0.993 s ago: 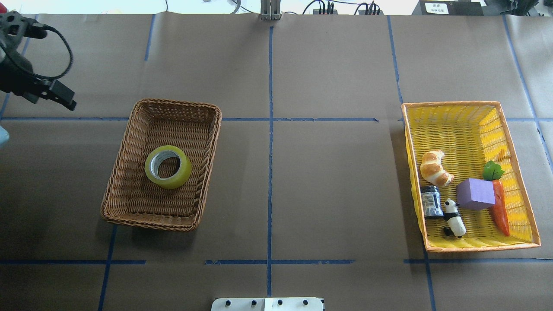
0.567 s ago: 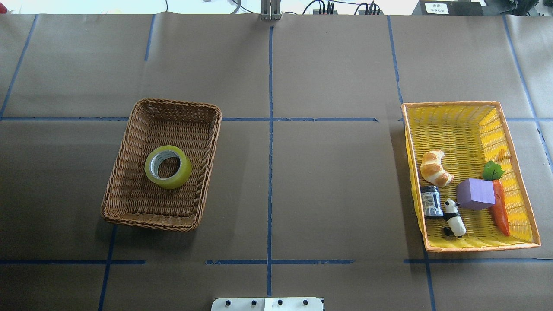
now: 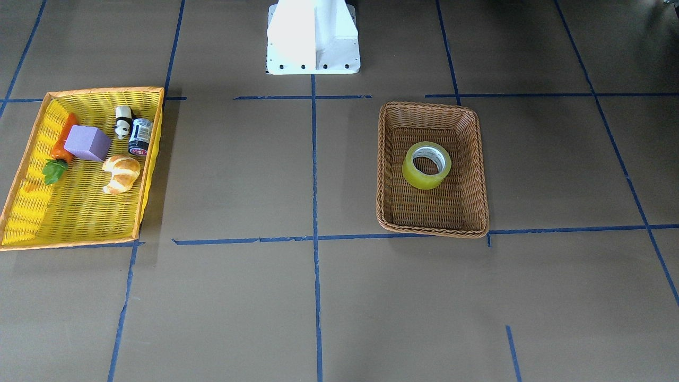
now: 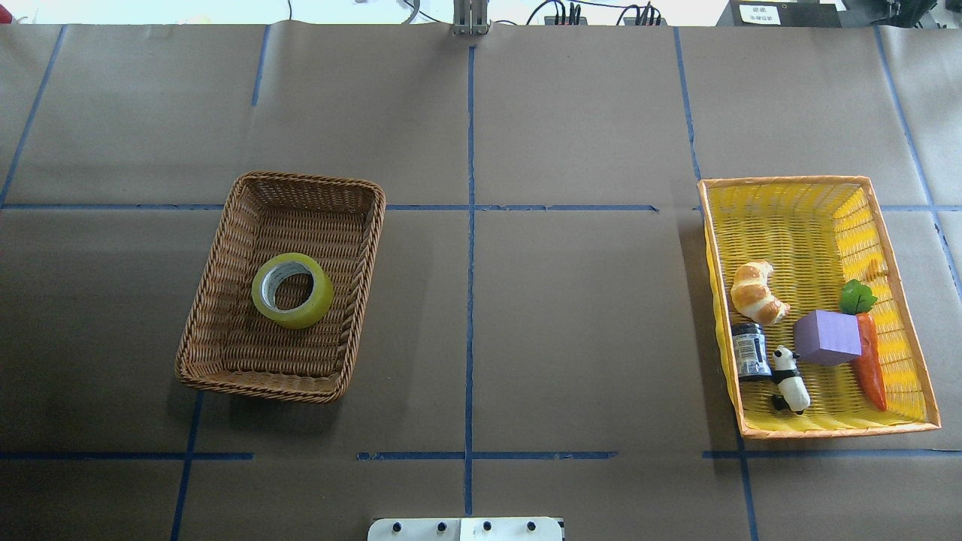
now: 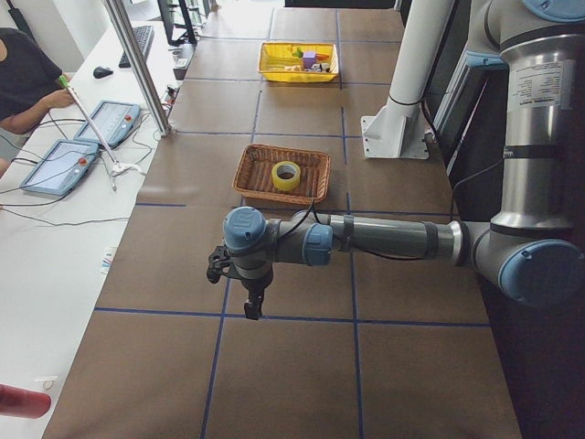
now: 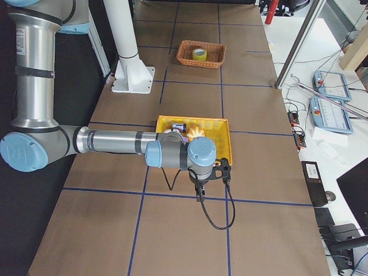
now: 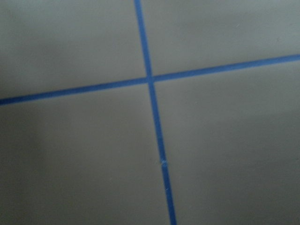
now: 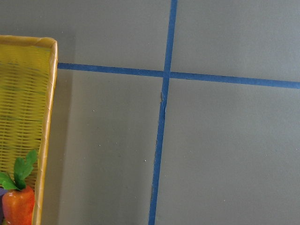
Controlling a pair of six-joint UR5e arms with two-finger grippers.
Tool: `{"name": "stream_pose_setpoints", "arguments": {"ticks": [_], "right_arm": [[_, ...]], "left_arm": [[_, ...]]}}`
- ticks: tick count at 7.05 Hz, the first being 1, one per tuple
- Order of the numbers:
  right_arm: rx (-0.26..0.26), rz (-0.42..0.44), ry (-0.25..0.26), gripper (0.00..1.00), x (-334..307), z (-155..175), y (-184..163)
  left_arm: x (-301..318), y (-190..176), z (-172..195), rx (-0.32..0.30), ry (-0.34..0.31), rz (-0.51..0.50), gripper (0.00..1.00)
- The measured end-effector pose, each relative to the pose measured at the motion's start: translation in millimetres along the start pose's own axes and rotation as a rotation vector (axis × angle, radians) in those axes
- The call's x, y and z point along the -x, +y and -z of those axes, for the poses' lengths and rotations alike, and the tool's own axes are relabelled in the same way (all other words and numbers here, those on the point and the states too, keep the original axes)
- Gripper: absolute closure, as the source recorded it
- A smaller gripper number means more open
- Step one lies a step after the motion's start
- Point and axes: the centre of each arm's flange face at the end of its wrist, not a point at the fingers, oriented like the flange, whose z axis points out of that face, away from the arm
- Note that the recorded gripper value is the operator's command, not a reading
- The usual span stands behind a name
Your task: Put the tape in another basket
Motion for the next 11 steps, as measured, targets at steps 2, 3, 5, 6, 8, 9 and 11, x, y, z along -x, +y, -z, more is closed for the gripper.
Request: {"name": "stream_pose_setpoints", "arguments": {"ticks": [2, 3, 5, 6, 8, 9, 11], "right_arm": [[0.0, -0.002, 0.001, 0.0, -0.1, 0.0, -0.4], [0.0, -0.008, 0.002, 0.0, -0.1, 0.1, -0.4], [0.0, -0.016, 0.002, 0.0, -0.3, -0.1, -0.1], [0.002, -0.019, 0.001, 0.0, -1.0, -0.9, 1.2], [0.005, -0.023, 0.0, 0.0, -2.3, -2.3, 3.3], [0.006, -0.024, 0.0, 0.0, -2.5, -2.6, 3.7], [0.009, -0.028, -0.001, 0.0, -3.7, -3.9, 6.0]], "left_arm": [[17.4, 12.5, 4.2, -0.006, 0.011, 0.044, 0.0], [23.7, 15.8, 8.9, -0.015, 0.012, 0.06, 0.0], [29.1, 19.4, 9.8, -0.017, 0.012, 0.074, 0.0], [30.5, 20.1, 9.6, -0.016, 0.012, 0.077, 0.0], [31.2, 19.7, 11.2, -0.02, 0.01, 0.078, 0.0], [31.2, 18.9, 12.6, -0.023, 0.01, 0.077, 0.0], [31.1, 17.1, 15.8, -0.03, 0.008, 0.077, 0.0]]}}
